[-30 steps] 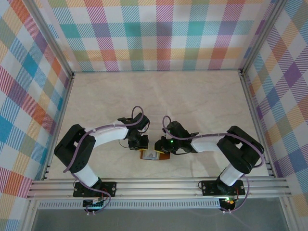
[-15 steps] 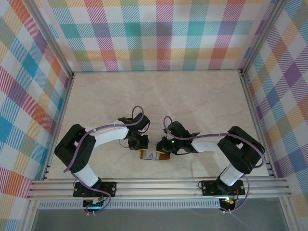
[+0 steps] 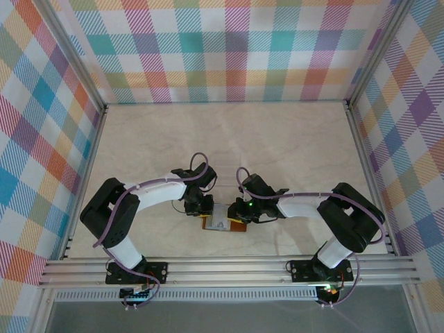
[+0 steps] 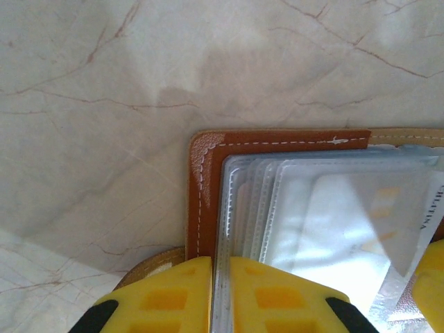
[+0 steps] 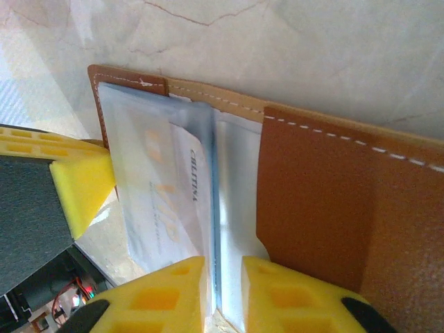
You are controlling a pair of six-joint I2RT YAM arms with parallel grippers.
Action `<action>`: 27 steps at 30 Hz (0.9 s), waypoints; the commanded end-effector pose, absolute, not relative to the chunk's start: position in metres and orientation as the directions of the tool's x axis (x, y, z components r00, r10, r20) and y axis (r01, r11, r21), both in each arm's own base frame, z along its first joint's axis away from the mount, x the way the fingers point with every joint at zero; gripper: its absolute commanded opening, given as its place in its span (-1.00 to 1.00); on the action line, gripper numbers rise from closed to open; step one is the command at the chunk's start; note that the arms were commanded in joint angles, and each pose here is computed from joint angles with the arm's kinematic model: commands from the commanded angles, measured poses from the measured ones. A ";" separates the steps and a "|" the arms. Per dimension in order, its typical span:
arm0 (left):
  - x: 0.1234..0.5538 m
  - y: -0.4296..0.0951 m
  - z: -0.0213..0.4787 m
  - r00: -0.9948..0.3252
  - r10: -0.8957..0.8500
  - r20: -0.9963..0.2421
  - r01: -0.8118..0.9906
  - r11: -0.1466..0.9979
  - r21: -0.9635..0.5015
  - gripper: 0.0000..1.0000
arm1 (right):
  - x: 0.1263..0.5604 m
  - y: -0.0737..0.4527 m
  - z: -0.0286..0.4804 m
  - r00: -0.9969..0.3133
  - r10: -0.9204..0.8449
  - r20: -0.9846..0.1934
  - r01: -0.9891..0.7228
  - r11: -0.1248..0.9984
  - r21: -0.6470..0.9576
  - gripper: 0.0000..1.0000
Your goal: Take the credit cards out of the card holder
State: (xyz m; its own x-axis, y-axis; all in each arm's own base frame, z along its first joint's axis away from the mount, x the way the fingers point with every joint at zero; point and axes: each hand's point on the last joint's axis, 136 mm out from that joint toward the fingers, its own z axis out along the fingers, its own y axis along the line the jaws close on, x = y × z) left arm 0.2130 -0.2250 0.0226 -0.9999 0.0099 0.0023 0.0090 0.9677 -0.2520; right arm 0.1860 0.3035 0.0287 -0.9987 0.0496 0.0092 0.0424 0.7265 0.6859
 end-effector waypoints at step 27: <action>0.196 -0.226 0.004 -0.995 0.064 0.078 0.052 0.987 -0.154 -0.65 | 0.195 0.324 0.040 -0.999 0.042 0.009 0.033 0.618 0.785 -0.60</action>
